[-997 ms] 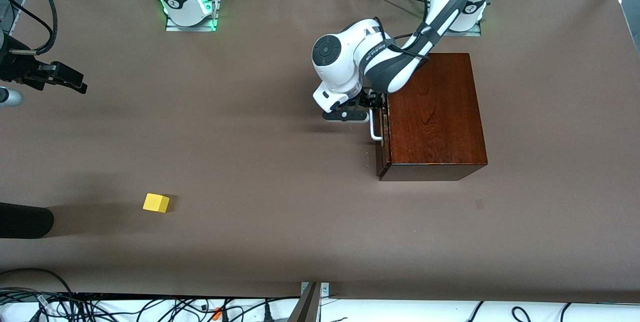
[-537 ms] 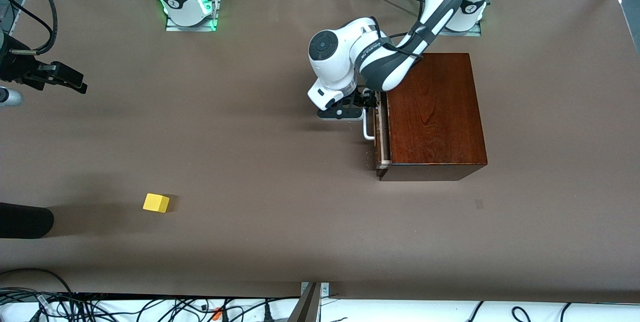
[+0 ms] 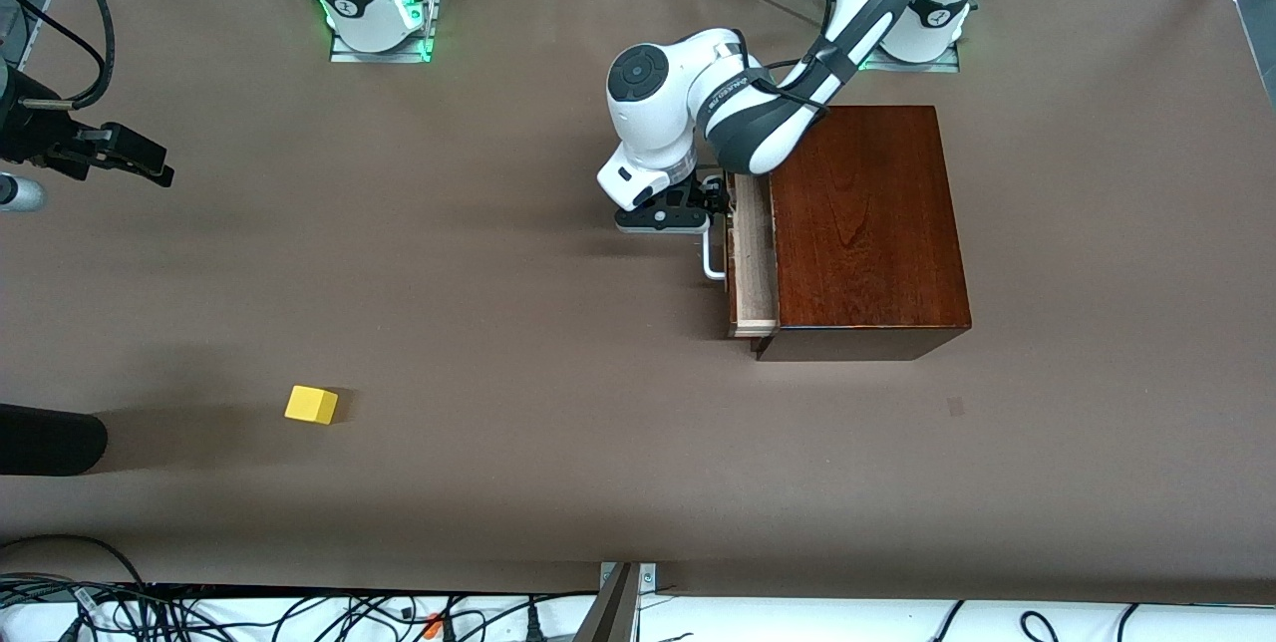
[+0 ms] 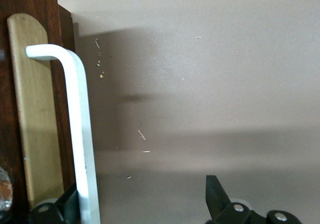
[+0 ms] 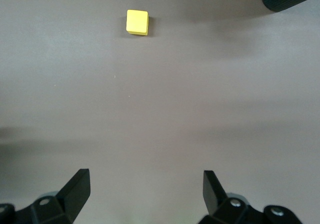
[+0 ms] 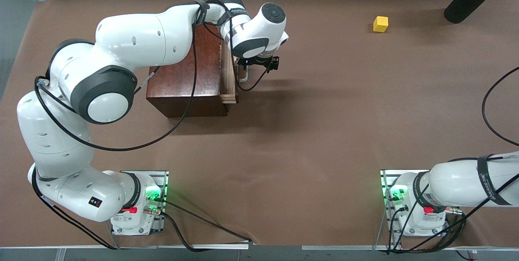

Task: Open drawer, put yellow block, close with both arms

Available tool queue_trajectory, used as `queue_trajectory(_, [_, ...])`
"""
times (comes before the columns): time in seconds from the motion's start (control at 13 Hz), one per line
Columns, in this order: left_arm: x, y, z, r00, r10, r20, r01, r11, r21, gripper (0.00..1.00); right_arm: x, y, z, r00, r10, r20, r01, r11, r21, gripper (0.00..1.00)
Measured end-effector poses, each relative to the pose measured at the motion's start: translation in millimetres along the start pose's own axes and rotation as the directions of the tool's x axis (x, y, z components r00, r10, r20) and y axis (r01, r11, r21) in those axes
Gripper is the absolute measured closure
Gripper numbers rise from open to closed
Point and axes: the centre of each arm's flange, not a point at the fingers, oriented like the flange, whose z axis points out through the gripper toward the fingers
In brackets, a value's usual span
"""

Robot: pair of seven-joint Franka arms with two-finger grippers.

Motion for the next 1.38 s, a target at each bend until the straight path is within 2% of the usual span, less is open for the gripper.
queue_trajectory(0.46, [-2,8,-5,1.000,0.000,-0.017,0.000,1.000,-0.024,0.00,0,0,0,1.000,0.000,0.000,0.000,1.000,0.000,0.00])
queue_trajectory(1.38, [-2,14,-6,1.000,0.002,-0.020,-0.002,1.000,-0.028,0.00,1,0,-1,1.000,0.000,-0.007,0.000,1.000,0.000,0.00])
